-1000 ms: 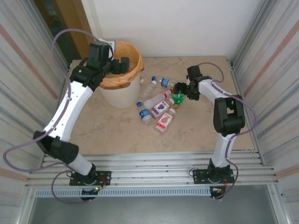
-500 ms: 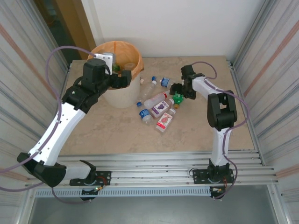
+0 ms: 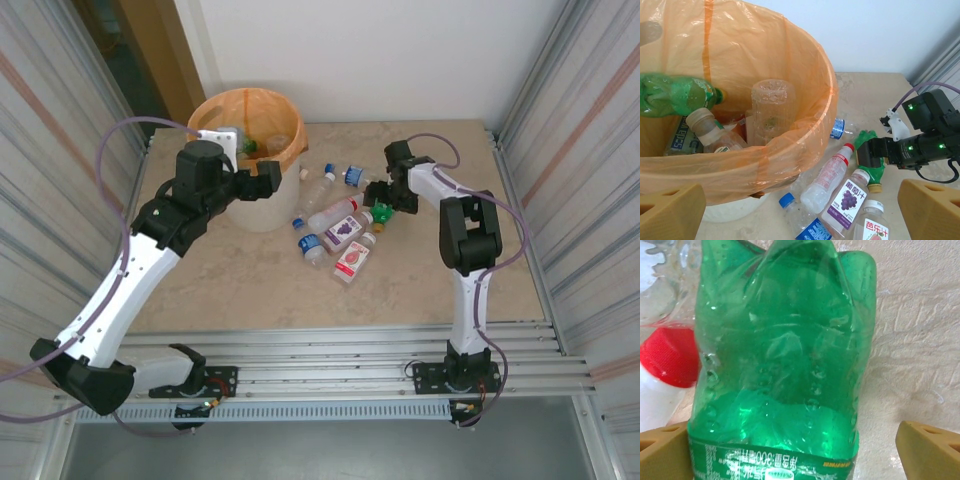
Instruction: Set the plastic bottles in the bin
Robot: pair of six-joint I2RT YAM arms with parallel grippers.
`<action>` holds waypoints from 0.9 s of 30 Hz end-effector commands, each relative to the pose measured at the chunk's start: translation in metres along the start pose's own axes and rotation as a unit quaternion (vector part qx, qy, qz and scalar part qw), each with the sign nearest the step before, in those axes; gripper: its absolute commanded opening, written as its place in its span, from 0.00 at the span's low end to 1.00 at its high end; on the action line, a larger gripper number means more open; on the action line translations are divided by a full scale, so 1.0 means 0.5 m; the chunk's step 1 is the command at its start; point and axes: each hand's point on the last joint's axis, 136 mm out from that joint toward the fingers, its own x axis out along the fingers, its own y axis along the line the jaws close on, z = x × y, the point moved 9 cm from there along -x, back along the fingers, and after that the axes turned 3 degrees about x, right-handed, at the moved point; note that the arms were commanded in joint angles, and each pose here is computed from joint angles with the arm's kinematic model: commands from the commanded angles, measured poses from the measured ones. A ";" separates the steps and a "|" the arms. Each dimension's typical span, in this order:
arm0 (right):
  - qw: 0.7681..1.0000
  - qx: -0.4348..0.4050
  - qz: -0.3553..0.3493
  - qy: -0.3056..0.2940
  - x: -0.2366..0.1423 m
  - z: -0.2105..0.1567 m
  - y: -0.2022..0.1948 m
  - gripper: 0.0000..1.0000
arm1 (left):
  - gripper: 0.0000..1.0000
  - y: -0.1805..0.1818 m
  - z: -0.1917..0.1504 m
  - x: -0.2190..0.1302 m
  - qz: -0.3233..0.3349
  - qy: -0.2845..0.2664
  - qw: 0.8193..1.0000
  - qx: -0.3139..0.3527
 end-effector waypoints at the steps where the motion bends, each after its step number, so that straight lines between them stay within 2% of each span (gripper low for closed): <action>1: 0.999 -0.022 -0.025 0.020 0.017 -0.009 -0.004 0.94 | 0.99 -0.005 0.006 -0.015 -0.016 -0.019 1.000 -0.017; 10: 0.998 -0.036 -0.046 0.029 0.036 -0.013 -0.015 0.83 | 0.99 -0.003 0.006 -0.025 -0.017 -0.028 0.999 -0.022; 20: 0.997 -0.051 -0.055 0.035 0.039 -0.017 -0.020 0.79 | 0.99 -0.002 0.003 -0.024 -0.019 -0.028 0.999 -0.022; 27: 0.997 -0.056 -0.049 0.033 0.033 -0.020 -0.018 0.64 | 0.99 -0.005 -0.002 -0.014 -0.023 -0.020 0.999 -0.023</action>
